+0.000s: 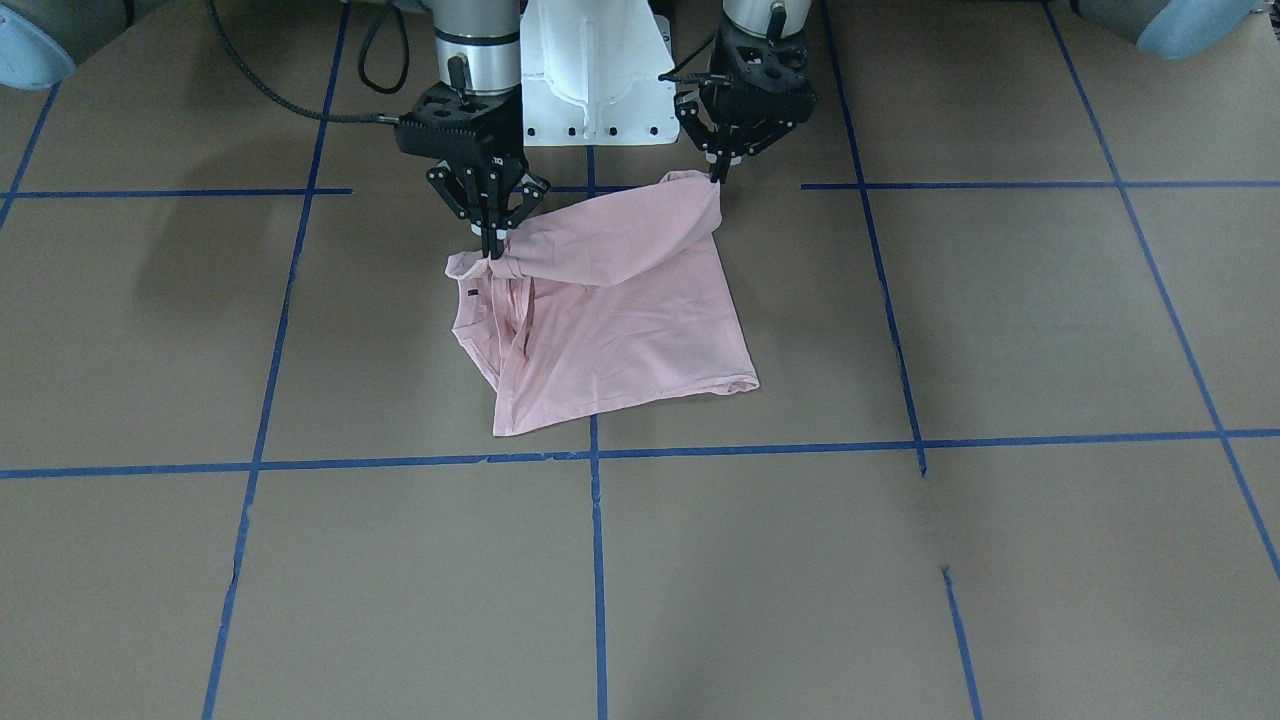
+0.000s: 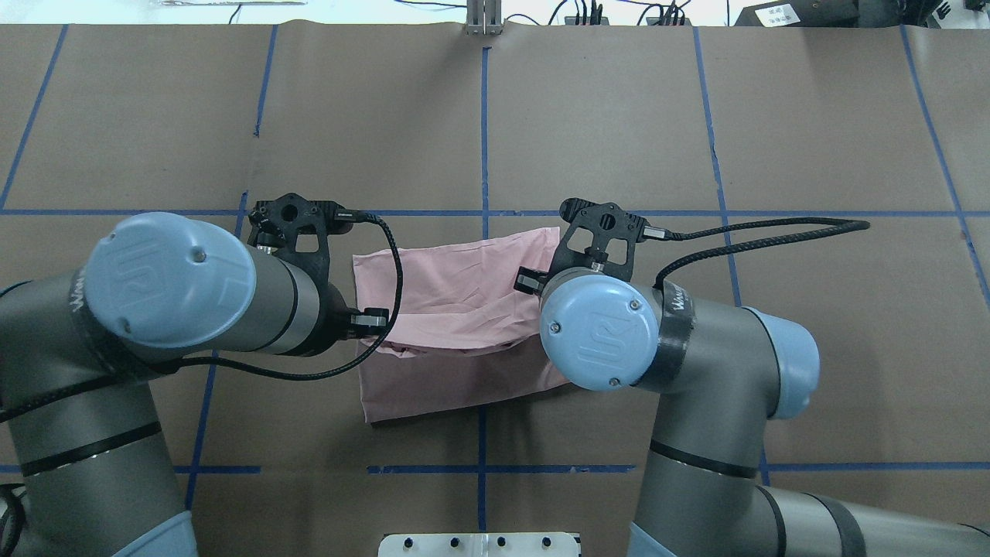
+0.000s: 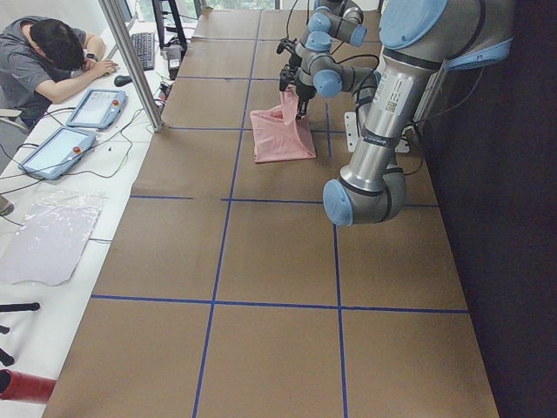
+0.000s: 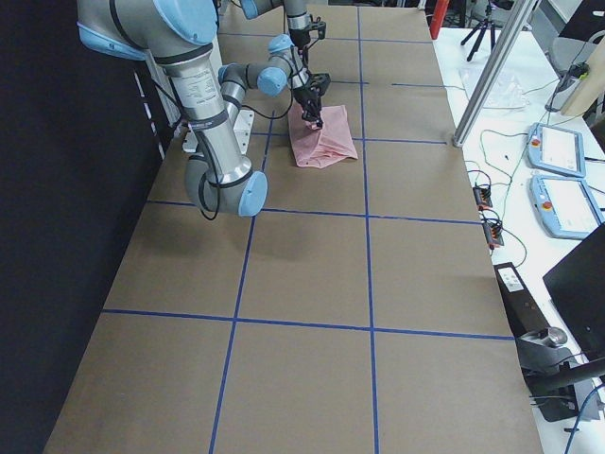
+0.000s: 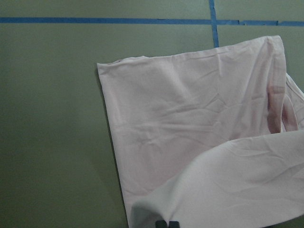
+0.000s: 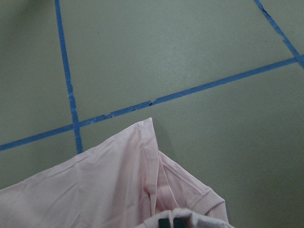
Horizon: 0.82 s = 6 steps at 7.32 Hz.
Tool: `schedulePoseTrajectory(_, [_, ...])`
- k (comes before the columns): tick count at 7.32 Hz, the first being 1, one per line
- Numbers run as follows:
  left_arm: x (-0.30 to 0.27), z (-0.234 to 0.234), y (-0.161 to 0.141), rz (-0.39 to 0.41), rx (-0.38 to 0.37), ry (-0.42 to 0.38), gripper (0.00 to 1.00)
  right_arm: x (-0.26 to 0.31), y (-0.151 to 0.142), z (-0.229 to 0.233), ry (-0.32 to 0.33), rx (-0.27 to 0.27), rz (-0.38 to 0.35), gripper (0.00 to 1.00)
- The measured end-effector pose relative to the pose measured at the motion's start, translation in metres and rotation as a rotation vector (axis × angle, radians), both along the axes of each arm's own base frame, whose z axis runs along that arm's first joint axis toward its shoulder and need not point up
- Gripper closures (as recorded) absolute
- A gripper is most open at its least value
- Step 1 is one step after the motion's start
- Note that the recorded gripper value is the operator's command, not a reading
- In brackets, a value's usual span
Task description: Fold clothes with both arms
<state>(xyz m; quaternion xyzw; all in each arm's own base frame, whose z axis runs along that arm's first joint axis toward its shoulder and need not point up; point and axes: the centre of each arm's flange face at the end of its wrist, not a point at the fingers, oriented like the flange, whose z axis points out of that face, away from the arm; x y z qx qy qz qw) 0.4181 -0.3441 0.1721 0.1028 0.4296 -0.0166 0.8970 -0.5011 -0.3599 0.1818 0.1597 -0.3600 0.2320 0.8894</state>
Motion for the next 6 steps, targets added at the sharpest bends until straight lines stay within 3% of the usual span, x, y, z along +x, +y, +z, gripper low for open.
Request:
schedulePoseTrajectory(1, [0.003, 0.012, -0.029, -0.018, 0.026, -0.02, 1.0, -0.011, -0.023, 0.006, 0.012, 0.008, 0.004, 0.69])
schedulePoseTrajectory(2, [0.012, 0.028, -0.065, -0.041, 0.045, -0.038, 0.74, -0.025, -0.052, 0.011, 0.03, 0.008, 0.001, 0.35])
schedulePoseTrajectory(3, [0.021, 0.047, -0.108, -0.06, 0.065, -0.058, 0.12, -0.044, -0.09, 0.013, 0.048, 0.004, 0.0, 0.0])
schedulePoseTrajectory(4, [0.024, 0.07, -0.158, -0.07, 0.096, -0.083, 0.0, -0.062, -0.14, 0.015, 0.067, 0.0, 0.0, 0.0])
schedulePoseTrajectory(6, [0.0, 0.112, -0.242, -0.069, 0.178, -0.132, 0.0, -0.055, -0.229, 0.033, 0.087, -0.002, -0.053, 0.0])
